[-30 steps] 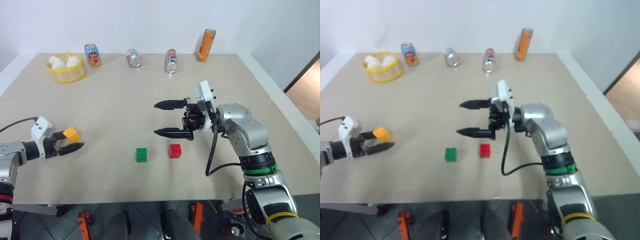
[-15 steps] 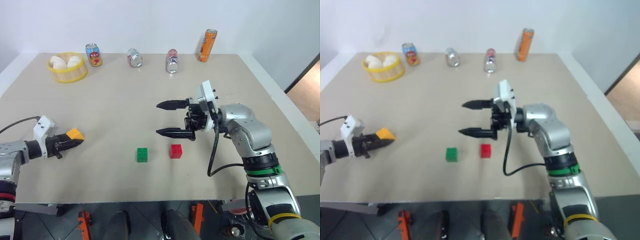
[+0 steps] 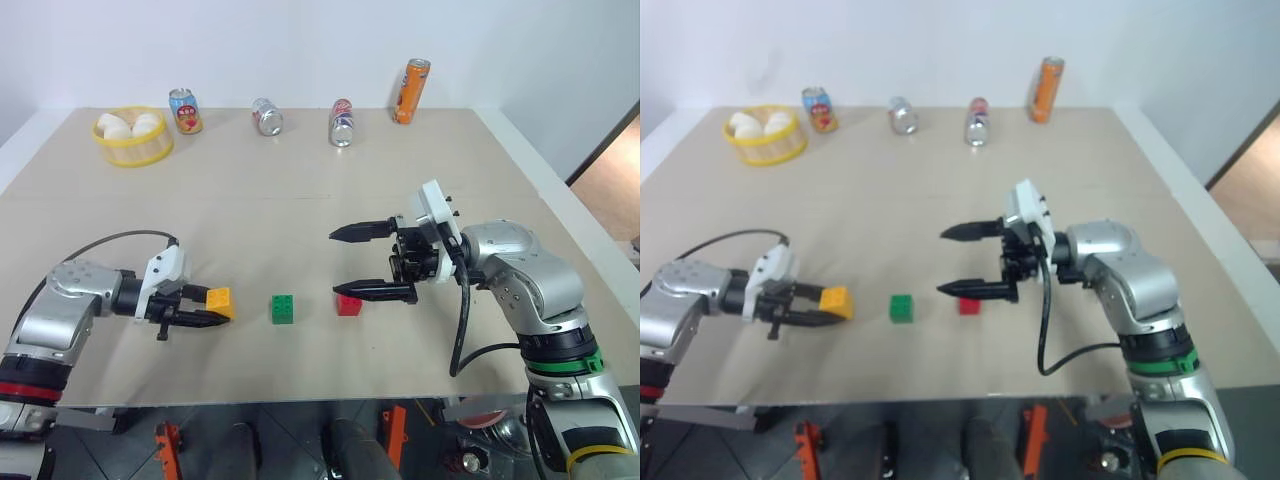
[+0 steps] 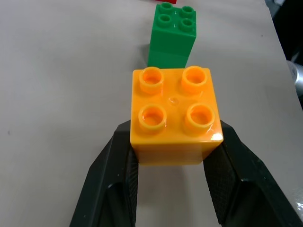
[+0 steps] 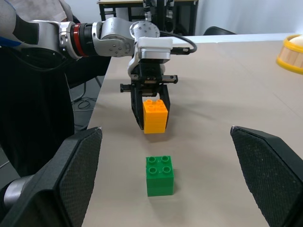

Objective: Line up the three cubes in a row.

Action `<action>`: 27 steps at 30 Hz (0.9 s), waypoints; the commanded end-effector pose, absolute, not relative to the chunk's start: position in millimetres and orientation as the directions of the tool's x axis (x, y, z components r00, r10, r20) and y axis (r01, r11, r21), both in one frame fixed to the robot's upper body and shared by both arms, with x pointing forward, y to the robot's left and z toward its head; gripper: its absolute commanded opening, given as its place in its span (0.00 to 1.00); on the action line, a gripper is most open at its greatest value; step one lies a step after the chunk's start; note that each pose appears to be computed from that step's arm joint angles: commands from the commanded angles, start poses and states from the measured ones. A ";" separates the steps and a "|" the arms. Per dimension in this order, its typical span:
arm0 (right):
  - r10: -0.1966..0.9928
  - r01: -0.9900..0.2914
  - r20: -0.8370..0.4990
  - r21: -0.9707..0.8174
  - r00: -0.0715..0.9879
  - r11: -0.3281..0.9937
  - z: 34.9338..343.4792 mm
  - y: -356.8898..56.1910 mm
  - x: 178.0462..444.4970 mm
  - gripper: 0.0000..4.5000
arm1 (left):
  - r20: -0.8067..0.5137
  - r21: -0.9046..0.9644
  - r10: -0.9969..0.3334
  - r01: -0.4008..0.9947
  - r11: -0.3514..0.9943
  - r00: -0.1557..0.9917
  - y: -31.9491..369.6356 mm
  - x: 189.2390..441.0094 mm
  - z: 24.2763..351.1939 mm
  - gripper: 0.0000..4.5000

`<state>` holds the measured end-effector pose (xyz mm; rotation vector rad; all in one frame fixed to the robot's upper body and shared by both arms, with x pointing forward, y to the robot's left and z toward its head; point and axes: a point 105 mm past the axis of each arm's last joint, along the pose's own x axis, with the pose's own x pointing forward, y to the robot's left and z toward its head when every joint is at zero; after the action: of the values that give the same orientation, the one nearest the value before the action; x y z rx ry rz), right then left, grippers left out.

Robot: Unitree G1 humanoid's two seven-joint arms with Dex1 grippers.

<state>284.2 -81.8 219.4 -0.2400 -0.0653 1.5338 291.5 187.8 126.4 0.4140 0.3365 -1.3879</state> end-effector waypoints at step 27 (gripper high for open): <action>0.993 -0.968 -0.089 -0.247 0.075 0.051 229.2 -89.1 280.2 1.00 | -0.547 0.108 -0.829 0.992 0.072 0.120 199.9 298.0 107.7 0.88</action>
<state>282.3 -87.2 216.6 -0.2396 -0.0592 1.4989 296.9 193.4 106.8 0.4881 0.3774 -1.4531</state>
